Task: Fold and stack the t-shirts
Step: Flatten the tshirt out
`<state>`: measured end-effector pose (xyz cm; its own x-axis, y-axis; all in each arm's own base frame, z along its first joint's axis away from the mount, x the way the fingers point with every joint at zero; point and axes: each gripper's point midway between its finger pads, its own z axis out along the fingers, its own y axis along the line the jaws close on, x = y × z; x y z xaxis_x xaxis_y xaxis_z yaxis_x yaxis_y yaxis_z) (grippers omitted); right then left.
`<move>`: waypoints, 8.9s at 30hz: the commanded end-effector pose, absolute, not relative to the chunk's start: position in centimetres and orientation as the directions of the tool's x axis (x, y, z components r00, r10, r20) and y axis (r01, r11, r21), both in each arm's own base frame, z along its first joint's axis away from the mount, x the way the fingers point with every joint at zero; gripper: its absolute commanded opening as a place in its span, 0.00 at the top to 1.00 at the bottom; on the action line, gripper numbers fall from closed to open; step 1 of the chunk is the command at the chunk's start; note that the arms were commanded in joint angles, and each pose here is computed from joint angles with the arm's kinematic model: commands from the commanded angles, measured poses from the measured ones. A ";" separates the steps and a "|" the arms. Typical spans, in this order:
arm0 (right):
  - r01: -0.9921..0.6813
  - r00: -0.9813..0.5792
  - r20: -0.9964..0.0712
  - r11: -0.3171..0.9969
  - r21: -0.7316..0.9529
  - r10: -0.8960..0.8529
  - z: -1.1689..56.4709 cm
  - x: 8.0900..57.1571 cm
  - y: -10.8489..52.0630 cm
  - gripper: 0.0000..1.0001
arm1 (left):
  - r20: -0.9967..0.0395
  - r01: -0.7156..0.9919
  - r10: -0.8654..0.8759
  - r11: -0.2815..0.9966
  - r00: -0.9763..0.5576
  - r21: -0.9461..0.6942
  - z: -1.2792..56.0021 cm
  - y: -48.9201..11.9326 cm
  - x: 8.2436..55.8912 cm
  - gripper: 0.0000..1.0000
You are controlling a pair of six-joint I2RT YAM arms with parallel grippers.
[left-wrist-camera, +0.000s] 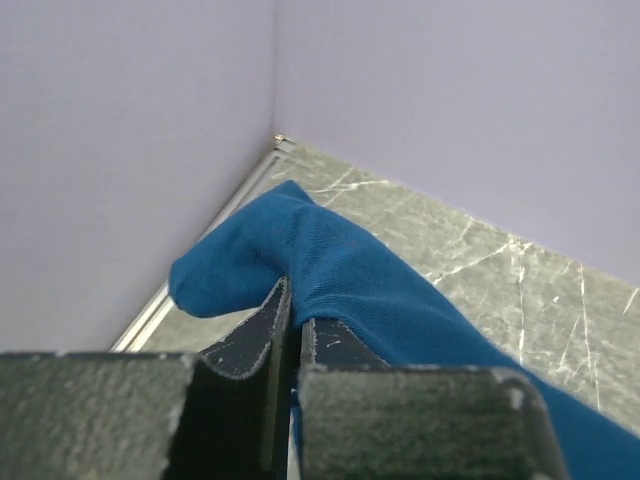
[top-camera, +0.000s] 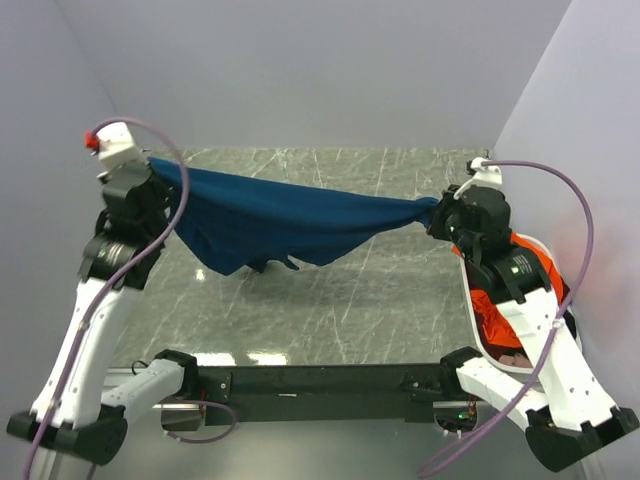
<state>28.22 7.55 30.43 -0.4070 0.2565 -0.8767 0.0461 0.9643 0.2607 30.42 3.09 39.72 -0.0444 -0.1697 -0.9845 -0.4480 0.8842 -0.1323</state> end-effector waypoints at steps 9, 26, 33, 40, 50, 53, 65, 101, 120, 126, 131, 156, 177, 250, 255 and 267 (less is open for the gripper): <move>0.273 -0.535 -0.760 0.927 0.259 0.370 19.6 37.4 6.3 0.91 | -0.950 -0.296 -0.143 0.953 -0.276 -0.057 29.4 -3.7 52.6 0.88; -0.097 -0.671 -0.710 0.925 0.369 0.213 16.8 33.9 14.7 0.37 | -0.770 -0.256 -0.398 0.916 -0.499 -0.308 19.6 -6.9 41.9 0.09; -0.404 -0.717 -0.696 0.796 0.450 0.029 13.7 28.4 24.9 0.39 | -0.663 -0.234 -0.422 0.904 -0.618 -0.358 12.4 -7.6 33.2 0.06; -0.516 -0.742 -0.667 0.688 0.510 -0.063 10.1 26.6 32.4 0.40 | -0.646 -0.207 -0.445 0.887 -0.620 -0.412 11.8 -8.3 31.2 0.06; -0.478 -0.792 -0.605 0.699 0.533 -0.080 4.9 28.2 36.2 0.45 | -0.715 -0.158 -0.387 0.917 -0.582 -0.367 14.0 -7.3 30.5 0.06; -0.487 -0.802 -0.589 0.674 0.555 -0.095 4.0 27.7 37.3 0.45 | -0.715 -0.153 -0.390 0.915 -0.581 -0.374 13.5 -7.4 30.4 0.06; -0.494 -0.812 -0.576 0.641 0.588 -0.098 6.4 27.3 39.4 1.00 | -0.726 -0.136 -0.382 0.917 -0.572 -0.375 13.8 -7.5 30.7 0.07; -0.250 -0.747 -0.664 0.937 0.243 -0.027 12.6 26.4 21.6 0.50 | -0.481 -0.133 -0.280 0.939 -0.830 -0.317 6.3 -17.8 27.7 0.52; -0.239 -0.755 -0.655 0.939 0.246 -0.020 11.1 24.8 19.9 0.50 | -0.471 -0.177 -0.193 0.981 -0.861 -0.079 1.9 -15.9 29.7 0.92; -0.220 -0.755 -0.655 0.945 0.241 -0.009 11.0 24.8 19.1 0.50 | -0.428 -0.292 -0.253 0.956 -0.868 0.028 0.8 -10.4 27.3 0.96; -0.203 -0.759 -0.651 0.952 0.229 -0.006 11.1 25.1 18.4 0.50 | -0.432 -0.436 -0.379 0.899 -0.818 0.037 1.6 -4.7 27.0 0.94; -0.212 -0.750 -0.661 0.950 0.229 -0.008 11.5 24.5 17.5 0.50 | -0.368 -0.326 -0.379 0.924 -0.849 -0.200 4.2 -12.5 24.9 0.61; -0.183 -0.769 -0.639 0.957 0.224 0.002 8.7 23.6 15.6 0.50 | -0.374 -0.476 -0.422 0.878 -0.826 0.061 3.5 -4.0 24.9 0.69; -0.075 -0.786 -0.615 0.979 0.189 0.059 8.8 24.1 13.9 0.48 | -0.235 -0.427 -0.407 0.904 -0.882 0.036 -0.6 -8.6 19.8 0.99; -0.011 -0.784 -0.614 0.988 0.156 0.088 9.3 24.9 12.5 0.43 | -0.347 -0.435 -0.400 0.900 -0.849 0.028 3.1 -7.8 21.8 0.99; 0.160 -0.742 -0.594 0.942 0.294 0.312 10.7 28.8 10.0 0.30 | -0.625 -0.470 -0.448 0.871 -0.639 -0.144 17.4 -2.3 29.1 0.99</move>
<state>27.04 9.75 9.59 -0.7760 0.2244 -0.5895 0.1197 0.9700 0.2116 28.75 -3.58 14.42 -0.6570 -0.4936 -0.5698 -0.5061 0.8490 -0.1519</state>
